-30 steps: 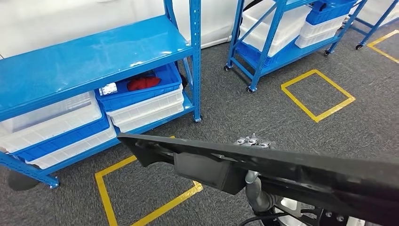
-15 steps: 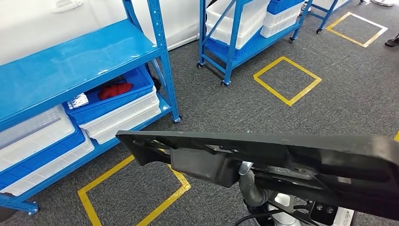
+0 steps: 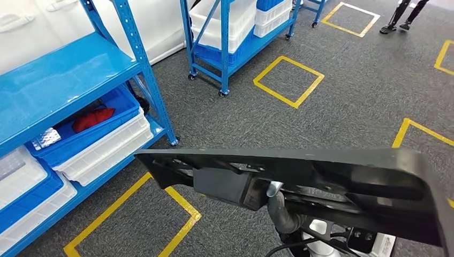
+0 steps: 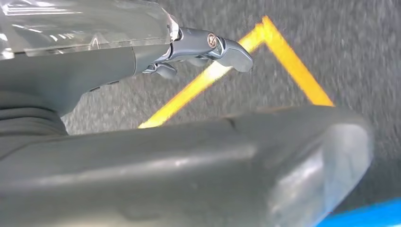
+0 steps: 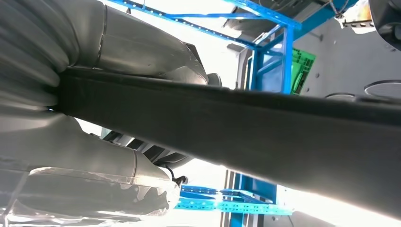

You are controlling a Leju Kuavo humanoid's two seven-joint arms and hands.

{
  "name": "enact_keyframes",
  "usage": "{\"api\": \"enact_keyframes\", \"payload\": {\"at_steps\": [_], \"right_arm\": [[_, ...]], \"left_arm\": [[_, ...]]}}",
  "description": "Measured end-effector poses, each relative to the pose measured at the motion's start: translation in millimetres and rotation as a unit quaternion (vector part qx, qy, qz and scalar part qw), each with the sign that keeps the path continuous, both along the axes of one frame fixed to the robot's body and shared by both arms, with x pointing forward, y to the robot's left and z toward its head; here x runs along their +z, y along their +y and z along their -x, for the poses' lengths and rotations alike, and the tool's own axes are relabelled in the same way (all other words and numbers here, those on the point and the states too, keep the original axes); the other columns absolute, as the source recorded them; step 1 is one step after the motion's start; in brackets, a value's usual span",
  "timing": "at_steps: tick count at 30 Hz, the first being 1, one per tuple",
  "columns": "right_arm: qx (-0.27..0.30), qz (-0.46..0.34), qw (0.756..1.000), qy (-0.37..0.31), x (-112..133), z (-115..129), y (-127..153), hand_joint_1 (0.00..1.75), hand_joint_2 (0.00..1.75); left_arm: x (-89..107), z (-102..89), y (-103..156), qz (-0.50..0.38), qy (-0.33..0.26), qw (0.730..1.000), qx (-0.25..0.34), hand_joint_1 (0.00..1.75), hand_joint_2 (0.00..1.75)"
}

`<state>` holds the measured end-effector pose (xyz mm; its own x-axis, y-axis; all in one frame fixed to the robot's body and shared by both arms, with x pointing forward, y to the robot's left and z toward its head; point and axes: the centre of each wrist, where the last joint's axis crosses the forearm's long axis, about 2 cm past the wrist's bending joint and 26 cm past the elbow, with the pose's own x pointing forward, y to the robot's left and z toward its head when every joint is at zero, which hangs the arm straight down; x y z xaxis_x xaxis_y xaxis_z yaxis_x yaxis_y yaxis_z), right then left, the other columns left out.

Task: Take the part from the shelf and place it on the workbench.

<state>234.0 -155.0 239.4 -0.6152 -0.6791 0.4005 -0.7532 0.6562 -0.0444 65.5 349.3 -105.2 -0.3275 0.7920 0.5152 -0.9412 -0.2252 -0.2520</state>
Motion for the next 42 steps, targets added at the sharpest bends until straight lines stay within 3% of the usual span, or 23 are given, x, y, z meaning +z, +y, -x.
{"api": "enact_keyframes", "payload": {"at_steps": [42], "right_arm": [[0.002, 0.029, 0.999, 0.034, -2.4, -10.3, 12.1, 1.75, 1.75]], "left_arm": [[-3.1, 2.7, -36.7, 0.090, 0.003, 0.996, -0.022, 0.00, 0.00]]}}
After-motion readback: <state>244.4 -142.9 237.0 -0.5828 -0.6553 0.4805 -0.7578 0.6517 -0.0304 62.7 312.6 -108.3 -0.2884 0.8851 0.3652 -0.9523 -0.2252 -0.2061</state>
